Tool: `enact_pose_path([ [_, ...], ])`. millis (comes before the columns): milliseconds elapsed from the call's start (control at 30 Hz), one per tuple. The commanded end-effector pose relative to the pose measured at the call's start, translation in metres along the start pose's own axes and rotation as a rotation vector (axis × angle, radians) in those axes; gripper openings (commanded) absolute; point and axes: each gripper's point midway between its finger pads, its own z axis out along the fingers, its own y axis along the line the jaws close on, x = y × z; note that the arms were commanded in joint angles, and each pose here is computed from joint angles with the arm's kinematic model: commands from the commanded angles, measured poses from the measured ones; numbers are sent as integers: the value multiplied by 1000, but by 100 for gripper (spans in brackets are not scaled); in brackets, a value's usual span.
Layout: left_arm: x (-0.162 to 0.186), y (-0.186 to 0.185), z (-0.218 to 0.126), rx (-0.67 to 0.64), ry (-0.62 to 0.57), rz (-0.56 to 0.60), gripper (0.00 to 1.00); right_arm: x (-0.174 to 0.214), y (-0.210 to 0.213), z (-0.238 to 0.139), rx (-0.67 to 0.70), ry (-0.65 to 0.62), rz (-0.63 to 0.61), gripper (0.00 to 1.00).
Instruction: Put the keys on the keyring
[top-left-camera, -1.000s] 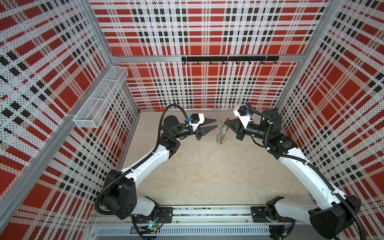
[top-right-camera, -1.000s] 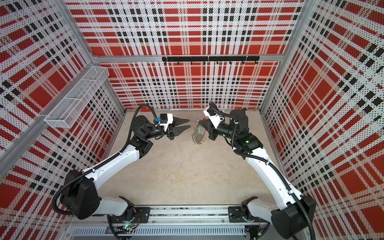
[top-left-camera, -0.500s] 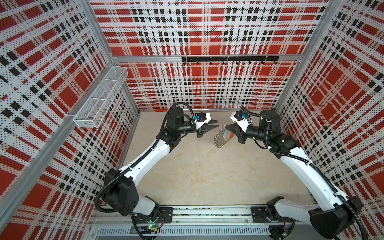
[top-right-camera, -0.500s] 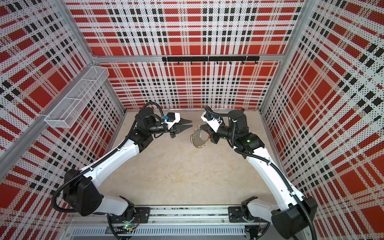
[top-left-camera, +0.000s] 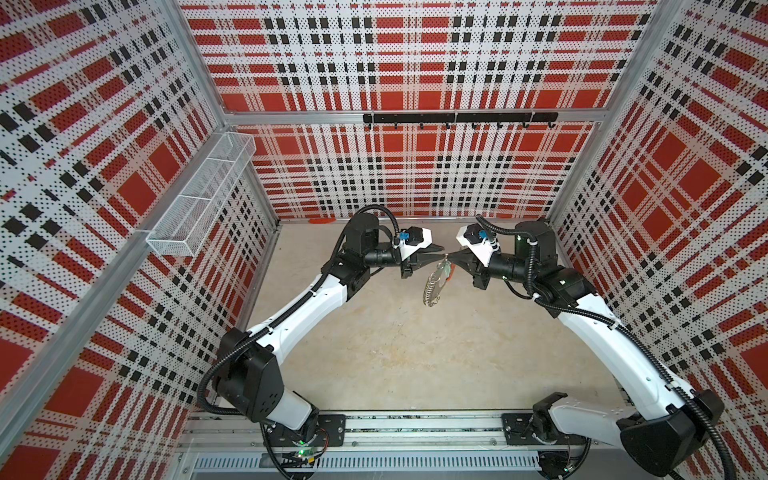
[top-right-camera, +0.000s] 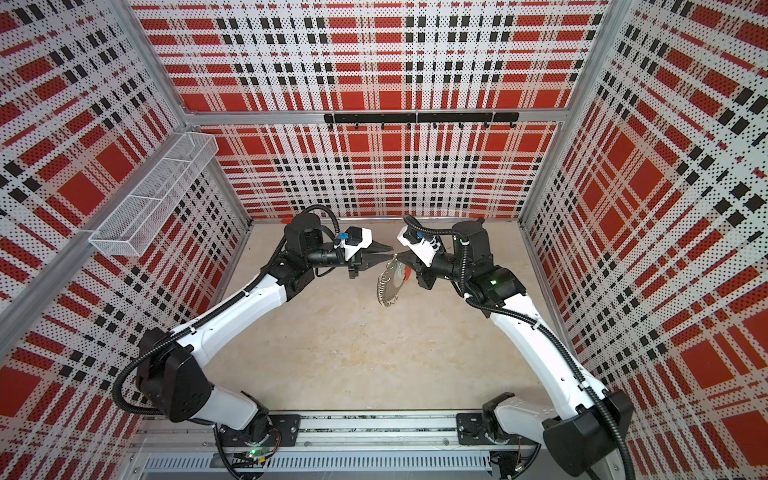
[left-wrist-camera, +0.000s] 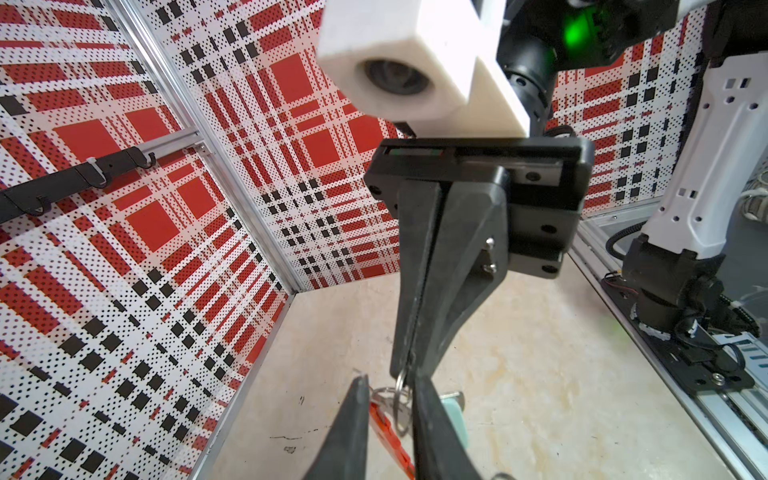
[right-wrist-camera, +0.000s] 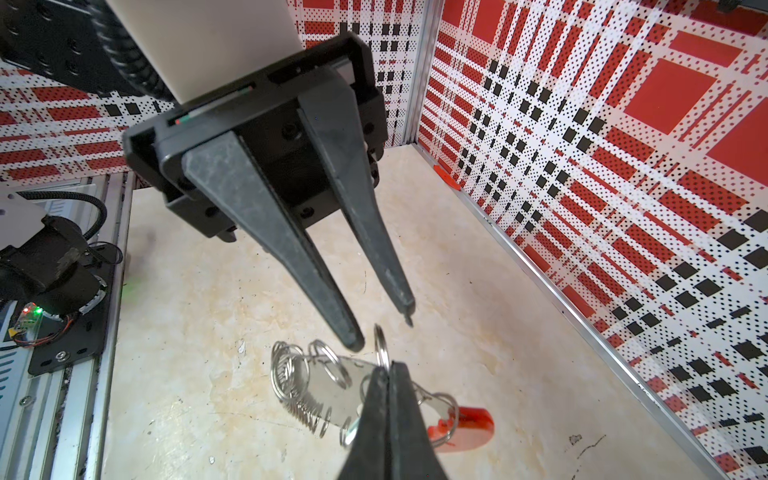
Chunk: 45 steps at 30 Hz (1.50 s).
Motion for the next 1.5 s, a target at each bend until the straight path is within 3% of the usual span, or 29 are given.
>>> enact_pose_path([
  [0, -10, 3, 2, 11, -13, 19, 22, -21, 2, -5, -4, -48, -60, 0],
  [500, -2, 5, 4, 11, 2, -1, 26, -26, 0, -7, 4, -56, -73, 0],
  [1067, 2, -1, 7, 50, -2, -23, 0, -26, 0, -4, 4, -58, -74, 0],
  [1300, -8, 5, 7, -1, -37, -43, 0, -28, -3, -5, 31, -76, -59, 0],
  [1333, -11, 7, 6, -18, -55, -59, 0, -29, -7, -6, 54, -82, -51, 2],
  [1367, -14, 11, 4, -42, -80, -75, 0, -29, -10, -8, 85, -91, -46, 17],
  [1467, -21, 21, -1, -88, -137, -138, 0, -31, -20, -19, 180, -111, -11, 29],
])
